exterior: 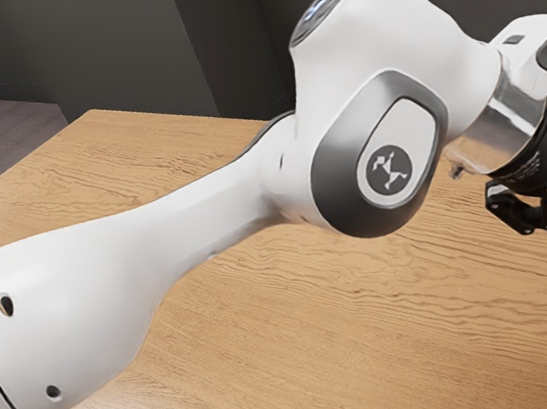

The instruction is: Pull the drawer handle with one arm to open the drawer

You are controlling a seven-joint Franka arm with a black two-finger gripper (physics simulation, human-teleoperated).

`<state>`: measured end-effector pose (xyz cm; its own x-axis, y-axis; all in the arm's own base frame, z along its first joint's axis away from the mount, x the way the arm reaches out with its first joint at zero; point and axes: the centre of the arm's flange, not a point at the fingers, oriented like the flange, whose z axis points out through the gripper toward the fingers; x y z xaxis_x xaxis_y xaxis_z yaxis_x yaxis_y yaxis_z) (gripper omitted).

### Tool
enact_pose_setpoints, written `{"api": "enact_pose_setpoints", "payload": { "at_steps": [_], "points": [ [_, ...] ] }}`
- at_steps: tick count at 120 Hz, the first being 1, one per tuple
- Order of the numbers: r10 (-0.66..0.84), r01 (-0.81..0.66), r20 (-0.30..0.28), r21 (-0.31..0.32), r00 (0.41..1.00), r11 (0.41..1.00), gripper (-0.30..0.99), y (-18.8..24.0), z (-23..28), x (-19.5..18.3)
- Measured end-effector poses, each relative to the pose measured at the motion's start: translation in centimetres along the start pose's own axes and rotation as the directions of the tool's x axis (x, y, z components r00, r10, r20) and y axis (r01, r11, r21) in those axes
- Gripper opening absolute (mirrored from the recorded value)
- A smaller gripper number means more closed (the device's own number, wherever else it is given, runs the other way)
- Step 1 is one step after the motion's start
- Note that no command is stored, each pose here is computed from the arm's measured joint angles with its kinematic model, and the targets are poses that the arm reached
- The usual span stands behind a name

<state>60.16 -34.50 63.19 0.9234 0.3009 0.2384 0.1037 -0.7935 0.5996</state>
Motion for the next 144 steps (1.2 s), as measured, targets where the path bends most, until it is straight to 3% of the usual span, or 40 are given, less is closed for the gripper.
{"api": "enact_pose_setpoints", "payload": {
  "at_steps": [87, 144],
  "points": [
    [0.005, -0.007, -0.073, -0.028, 0.997, 1.000, 0.69, 0.5, 0.0, 1.4],
    [0.019, -0.017, -0.074, 0.024, 0.997, 1.000, 0.69, -0.9, 1.7, 1.5]
  ]
}}
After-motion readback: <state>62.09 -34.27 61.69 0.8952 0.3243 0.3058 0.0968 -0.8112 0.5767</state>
